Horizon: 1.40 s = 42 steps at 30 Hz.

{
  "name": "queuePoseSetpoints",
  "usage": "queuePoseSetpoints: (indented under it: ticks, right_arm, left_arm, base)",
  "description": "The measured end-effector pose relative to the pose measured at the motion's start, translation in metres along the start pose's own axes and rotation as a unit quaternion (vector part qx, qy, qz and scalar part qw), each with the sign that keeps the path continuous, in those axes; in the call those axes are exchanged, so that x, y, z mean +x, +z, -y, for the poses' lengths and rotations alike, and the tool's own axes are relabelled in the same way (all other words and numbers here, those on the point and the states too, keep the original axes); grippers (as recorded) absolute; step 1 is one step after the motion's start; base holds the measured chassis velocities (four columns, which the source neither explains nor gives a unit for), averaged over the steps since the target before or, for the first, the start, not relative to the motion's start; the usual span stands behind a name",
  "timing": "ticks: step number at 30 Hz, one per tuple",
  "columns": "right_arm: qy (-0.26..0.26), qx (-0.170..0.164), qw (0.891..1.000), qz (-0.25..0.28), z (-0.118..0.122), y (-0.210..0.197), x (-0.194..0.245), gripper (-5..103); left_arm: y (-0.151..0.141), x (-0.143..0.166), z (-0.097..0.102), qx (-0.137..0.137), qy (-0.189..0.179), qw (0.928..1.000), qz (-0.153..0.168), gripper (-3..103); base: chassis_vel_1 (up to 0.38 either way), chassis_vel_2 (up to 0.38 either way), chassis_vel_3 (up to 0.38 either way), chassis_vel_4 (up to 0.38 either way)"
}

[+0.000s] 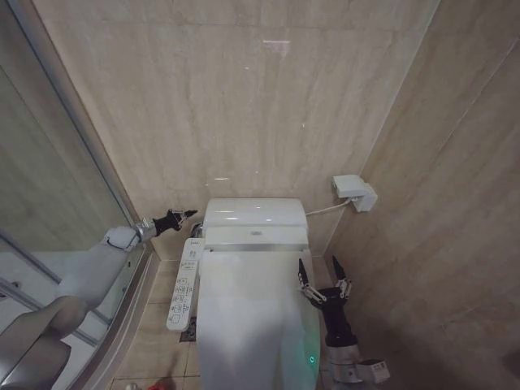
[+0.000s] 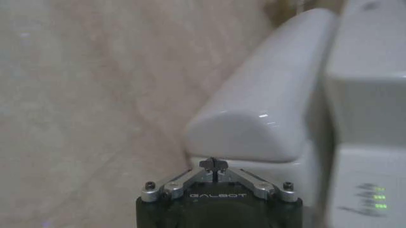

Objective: Open the toilet lid, clean the toilet bowl with a toilet brush, close the toilet lid, and flush.

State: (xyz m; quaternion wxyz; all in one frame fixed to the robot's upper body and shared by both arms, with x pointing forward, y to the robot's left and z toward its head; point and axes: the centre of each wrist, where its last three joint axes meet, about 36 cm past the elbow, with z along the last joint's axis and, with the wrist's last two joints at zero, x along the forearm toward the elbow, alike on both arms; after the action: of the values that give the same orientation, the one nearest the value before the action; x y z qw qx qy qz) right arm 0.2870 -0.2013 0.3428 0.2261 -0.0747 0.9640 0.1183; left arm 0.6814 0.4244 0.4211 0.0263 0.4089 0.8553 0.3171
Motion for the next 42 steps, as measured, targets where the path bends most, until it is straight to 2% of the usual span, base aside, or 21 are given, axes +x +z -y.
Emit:
queuePoseSetpoints:
  ticks: [3,6,12,20,23,30,42]
  right_arm:
    - [0.001,0.001,1.000,0.000,0.000,0.000,0.000,100]
    - [0.001,0.000,1.000,0.000,0.000,0.000,0.000,100]
    - [0.001,-0.001,1.000,0.001,-0.002,0.001,0.000,100]
    - [0.001,0.000,1.000,-0.001,-0.002,0.002,0.000,100]
    - [0.000,0.001,1.000,-0.001,-0.002,0.002,0.000,100]
    - [-0.001,0.003,1.000,-0.003,-0.001,0.001,0.002,100]
    - [0.000,0.003,1.000,-0.002,-0.001,0.000,0.003,100]
  left_arm:
    - [0.000,0.002,-0.002,-0.008,0.035,0.9994,0.002,0]
    - [-0.001,0.004,-0.004,-0.019,0.053,0.9984,-0.002,0]
    - [0.006,0.012,-0.006,-0.027,0.073,0.9967,-0.025,0]
    - [0.017,0.023,-0.007,-0.023,0.074,0.9958,-0.048,0]
    - [0.028,0.017,0.009,-0.007,0.083,0.9950,-0.056,0]
    - [0.033,0.013,0.020,-0.002,0.081,0.9948,-0.061,0]
    - [0.033,0.012,0.021,-0.005,0.069,0.9958,-0.060,0]
  base:
    - [0.050,-0.048,-0.023,0.029]
    - [0.040,-0.033,-0.021,0.023]
    - [0.000,0.000,0.000,0.000]
    - [0.000,0.000,0.000,0.000]
    - [0.000,0.000,0.000,0.000]
    - [0.000,0.000,0.000,0.000]
    - [0.000,0.000,0.000,0.000]
